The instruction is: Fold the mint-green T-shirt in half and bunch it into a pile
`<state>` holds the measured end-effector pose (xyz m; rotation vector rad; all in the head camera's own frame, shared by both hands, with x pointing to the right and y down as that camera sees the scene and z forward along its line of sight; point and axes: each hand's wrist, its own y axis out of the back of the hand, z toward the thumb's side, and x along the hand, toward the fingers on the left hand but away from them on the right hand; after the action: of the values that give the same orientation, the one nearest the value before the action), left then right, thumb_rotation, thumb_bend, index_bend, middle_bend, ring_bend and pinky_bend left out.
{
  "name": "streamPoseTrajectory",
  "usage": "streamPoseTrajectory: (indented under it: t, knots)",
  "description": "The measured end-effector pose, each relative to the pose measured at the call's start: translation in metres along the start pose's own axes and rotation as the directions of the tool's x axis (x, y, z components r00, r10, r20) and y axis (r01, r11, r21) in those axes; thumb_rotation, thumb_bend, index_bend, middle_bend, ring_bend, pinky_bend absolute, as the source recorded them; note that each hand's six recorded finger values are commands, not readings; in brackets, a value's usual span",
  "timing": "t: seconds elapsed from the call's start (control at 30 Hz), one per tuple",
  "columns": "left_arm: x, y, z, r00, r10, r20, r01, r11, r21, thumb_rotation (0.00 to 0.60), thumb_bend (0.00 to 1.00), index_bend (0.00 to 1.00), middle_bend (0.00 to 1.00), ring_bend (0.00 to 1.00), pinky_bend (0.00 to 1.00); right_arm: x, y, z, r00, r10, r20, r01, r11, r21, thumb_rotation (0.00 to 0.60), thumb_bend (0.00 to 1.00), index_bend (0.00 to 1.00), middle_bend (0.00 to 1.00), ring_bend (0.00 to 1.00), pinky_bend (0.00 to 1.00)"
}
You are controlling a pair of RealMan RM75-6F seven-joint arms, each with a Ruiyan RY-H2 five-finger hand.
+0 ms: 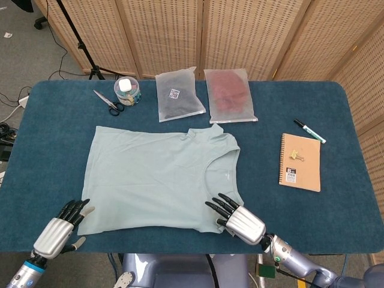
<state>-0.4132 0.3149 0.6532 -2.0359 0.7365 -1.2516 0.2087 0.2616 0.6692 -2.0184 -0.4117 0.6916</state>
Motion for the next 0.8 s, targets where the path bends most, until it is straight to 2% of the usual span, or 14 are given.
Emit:
streamPoseTrajectory:
  t: [0.23,0.47,0.8]
  knots:
    - [0.001,-0.007,-0.004,1.000,-0.008,-0.008,0.008,1.000,-0.003,0.600,0.30,0.25,0.00,0.00,0.00,0.002,-0.002,-0.002,1.000,0.005,0.006,-0.005,1.000,-0.004,0.600,0.73,0.57,0.06,0.00,0.00]
    - [-0.002,-0.012,-0.011,0.999,-0.029,-0.034,0.029,1.000,-0.002,0.600,0.30,0.33,0.00,0.00,0.00,0.001,-0.001,-0.005,1.000,0.001,0.016,-0.001,1.000,-0.007,0.600,0.74,0.57,0.06,0.00,0.00]
    - [-0.001,-0.015,-0.017,0.998,-0.031,-0.059,0.032,0.999,0.014,0.600,0.30,0.38,0.00,0.00,0.00,0.001,0.000,-0.009,1.000,-0.001,0.025,0.002,1.000,-0.011,0.600,0.75,0.57,0.06,0.00,0.00]
